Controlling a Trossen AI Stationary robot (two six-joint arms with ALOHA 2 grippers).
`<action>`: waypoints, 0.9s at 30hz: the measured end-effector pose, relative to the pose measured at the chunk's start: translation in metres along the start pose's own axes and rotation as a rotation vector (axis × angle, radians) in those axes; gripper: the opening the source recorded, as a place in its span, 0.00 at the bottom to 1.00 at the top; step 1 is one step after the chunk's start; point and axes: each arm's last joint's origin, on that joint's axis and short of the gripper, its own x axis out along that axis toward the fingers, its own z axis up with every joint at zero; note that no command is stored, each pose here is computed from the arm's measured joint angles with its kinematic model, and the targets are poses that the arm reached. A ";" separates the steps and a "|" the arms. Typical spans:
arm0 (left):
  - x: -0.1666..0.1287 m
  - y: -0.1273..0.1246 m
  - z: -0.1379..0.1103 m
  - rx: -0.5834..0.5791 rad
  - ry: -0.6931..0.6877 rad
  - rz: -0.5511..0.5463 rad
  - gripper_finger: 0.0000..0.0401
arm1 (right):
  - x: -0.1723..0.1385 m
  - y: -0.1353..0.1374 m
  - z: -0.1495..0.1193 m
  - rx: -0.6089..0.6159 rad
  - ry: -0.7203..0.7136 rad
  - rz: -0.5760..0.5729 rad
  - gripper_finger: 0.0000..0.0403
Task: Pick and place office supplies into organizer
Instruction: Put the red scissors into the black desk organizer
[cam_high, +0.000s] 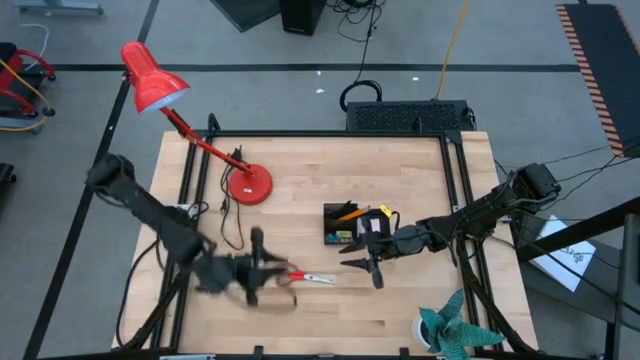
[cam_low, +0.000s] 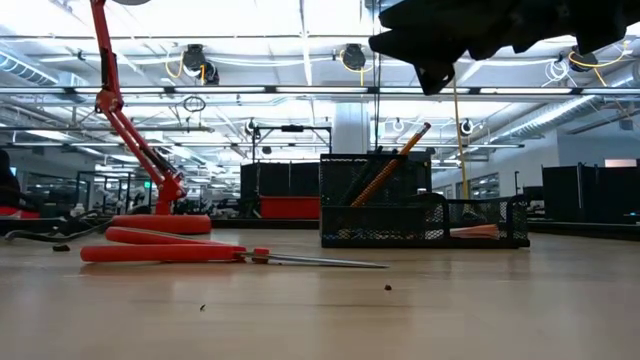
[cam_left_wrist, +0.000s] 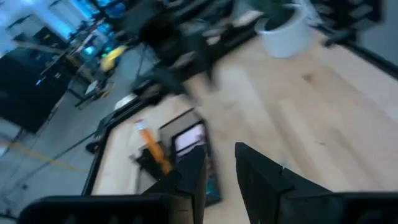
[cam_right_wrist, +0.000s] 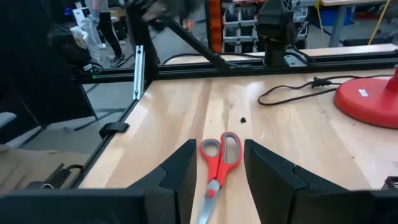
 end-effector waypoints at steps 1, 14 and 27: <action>-0.001 0.010 -0.007 -0.028 -0.017 0.012 0.23 | 0.000 0.000 0.000 0.006 0.003 0.013 0.32; -0.032 0.026 -0.143 -0.475 -0.472 -0.015 0.02 | 0.001 -0.001 -0.005 -0.011 0.044 0.011 0.32; -0.035 0.013 -0.171 -0.598 -0.337 0.030 0.01 | 0.085 -0.001 0.005 -0.038 0.304 0.022 0.33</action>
